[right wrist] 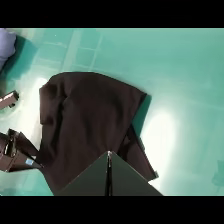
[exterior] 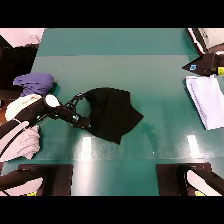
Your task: Fold the shirts.
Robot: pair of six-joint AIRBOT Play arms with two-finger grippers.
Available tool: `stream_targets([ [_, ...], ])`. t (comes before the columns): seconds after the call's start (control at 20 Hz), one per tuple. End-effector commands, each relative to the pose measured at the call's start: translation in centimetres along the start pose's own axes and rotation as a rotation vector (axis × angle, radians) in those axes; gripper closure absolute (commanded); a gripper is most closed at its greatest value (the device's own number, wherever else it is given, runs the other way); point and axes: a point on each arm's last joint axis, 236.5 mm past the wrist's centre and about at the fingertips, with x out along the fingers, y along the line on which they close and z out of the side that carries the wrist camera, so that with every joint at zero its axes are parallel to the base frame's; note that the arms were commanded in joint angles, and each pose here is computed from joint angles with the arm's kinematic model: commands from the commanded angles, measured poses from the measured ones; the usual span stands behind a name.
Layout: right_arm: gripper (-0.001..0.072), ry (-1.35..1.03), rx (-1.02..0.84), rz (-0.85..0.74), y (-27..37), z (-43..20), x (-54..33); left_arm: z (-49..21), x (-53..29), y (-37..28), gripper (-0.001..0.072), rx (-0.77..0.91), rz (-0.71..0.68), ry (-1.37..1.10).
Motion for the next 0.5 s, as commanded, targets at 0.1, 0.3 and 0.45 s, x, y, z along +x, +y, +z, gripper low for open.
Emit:
stream_targets([
  [0.1,0.0687,0.03,0.0,0.005,0.1,-0.7,0.1,0.7,-1.5,-1.0,0.0684,0.039,0.0,-0.004],
  [0.3,0.0668,0.197,-0.026,-0.007,0.1,-4.3,0.9,4.1,-11.8,-4.2,0.0684,0.175,0.024,-0.177],
  [0.45,0.0321,0.35,-0.04,-0.003,-0.2,-6.6,4.1,5.1,-20.2,-6.7,0.0684,0.284,0.102,-0.34],
])
